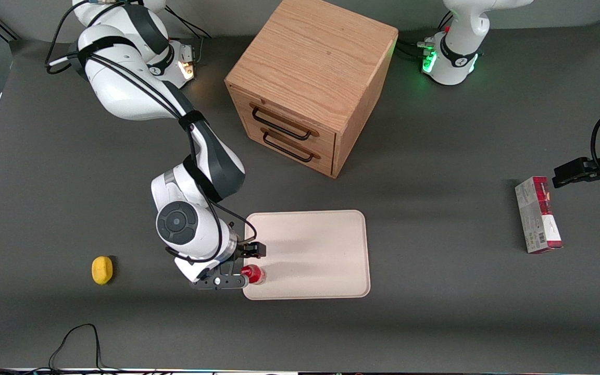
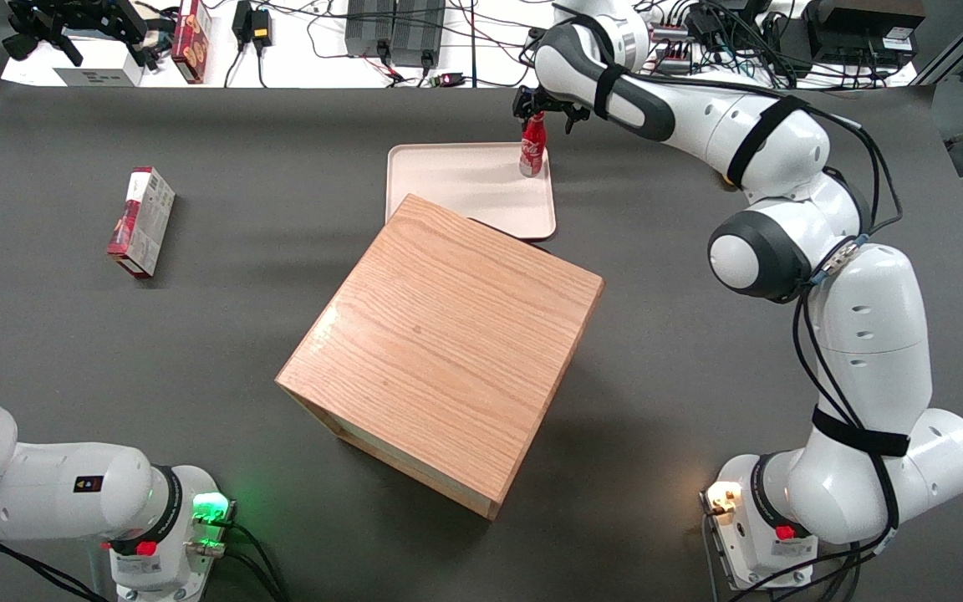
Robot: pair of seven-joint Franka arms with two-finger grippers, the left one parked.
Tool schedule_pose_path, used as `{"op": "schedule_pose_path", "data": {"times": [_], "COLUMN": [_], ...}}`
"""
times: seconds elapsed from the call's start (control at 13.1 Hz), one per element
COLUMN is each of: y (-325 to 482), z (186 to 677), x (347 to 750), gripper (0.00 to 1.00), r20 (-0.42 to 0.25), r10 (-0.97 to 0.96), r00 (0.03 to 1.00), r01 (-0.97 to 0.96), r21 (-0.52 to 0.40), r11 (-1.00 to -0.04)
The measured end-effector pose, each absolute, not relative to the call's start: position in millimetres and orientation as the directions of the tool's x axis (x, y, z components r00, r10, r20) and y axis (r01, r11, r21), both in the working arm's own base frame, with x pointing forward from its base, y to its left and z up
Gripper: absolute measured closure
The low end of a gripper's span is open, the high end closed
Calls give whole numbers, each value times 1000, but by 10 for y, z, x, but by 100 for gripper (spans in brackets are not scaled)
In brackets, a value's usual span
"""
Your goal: Place coke bottle on tray
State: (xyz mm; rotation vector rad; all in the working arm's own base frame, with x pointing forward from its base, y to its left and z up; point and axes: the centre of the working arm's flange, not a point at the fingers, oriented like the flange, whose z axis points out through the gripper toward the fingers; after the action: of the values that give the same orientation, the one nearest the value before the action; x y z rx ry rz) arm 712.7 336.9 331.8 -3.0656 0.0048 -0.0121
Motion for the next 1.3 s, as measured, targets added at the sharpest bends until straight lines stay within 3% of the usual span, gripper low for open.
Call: {"op": "schedule_pose_path", "data": {"times": [0.38, 0.61, 0.84, 1.07, 1.3], "y": [3368, 3341, 3098, 2368, 1623], "z": [3319, 3429, 3951, 4570, 5055], "x": [7126, 7073, 6911, 6685, 6089], "gripper": [0, 0, 0, 0, 0], "r20": [7, -35, -111, -115, -126], "r10": [-3, 0, 20, 87, 112], "r00": [1000, 999, 994, 989, 986], "r01": [-2, -2, 20, 88, 112], "r21": [-74, -52, -3, 5, -2], "r11": [-997, -999, -1000, -996, -994]}}
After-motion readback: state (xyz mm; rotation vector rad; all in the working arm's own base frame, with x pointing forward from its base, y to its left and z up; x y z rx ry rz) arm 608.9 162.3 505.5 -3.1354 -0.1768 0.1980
